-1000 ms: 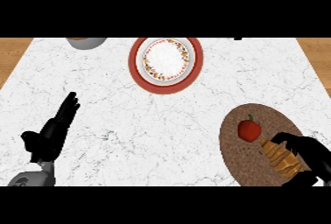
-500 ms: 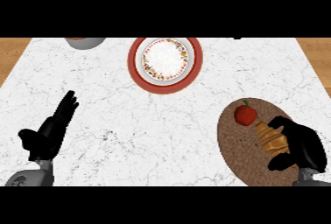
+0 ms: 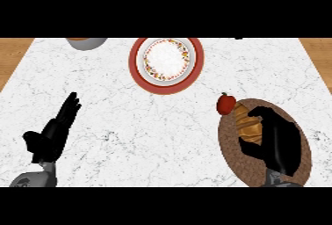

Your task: Pick the croissant from the placemat and place it in the plate

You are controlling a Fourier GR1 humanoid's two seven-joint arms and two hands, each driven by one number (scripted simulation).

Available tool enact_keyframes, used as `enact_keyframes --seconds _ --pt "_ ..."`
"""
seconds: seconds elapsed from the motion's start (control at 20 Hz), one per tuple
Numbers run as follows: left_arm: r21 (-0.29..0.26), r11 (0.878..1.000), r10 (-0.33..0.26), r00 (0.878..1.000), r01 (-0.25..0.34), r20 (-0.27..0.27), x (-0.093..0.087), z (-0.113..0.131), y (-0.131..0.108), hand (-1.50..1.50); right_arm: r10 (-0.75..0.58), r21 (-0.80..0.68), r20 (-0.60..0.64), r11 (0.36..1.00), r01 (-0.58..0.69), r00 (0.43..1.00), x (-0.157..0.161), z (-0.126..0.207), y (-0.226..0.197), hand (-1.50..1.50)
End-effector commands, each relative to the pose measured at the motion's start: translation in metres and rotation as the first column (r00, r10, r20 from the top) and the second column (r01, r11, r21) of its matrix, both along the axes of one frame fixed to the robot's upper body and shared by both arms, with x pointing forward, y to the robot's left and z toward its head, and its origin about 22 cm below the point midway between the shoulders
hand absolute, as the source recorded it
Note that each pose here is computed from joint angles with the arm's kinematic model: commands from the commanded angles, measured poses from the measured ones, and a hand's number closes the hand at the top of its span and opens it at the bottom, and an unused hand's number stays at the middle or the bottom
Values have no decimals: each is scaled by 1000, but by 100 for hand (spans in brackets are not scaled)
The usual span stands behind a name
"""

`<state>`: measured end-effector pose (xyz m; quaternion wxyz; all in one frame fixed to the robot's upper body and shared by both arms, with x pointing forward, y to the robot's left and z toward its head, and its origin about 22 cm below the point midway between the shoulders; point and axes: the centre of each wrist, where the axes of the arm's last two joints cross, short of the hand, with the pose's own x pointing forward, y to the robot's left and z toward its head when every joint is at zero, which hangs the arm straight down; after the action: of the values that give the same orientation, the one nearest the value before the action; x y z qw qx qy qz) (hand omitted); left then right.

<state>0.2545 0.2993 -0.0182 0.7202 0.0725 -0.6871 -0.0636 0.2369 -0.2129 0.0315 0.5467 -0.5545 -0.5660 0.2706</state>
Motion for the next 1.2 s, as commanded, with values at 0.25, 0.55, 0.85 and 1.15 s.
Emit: enact_keyframes --seconds 0.25,0.55,0.85,1.15 --pt "11 1000 -13 1000 13 -5 -5 -5 3 0 40 -59 315 998 -23 948 -6 73 57 150" --pt "-2 1000 -21 1000 21 5 0 -2 12 0 97 -35 317 995 -90 944 5 61 81 150" --pt "0 1000 -17 1000 17 6 -10 -15 17 0 110 -56 305 994 -98 946 60 118 120 150" --pt "6 999 -37 999 37 -3 -3 10 -9 0 175 -4 230 984 -179 957 98 108 143 150"
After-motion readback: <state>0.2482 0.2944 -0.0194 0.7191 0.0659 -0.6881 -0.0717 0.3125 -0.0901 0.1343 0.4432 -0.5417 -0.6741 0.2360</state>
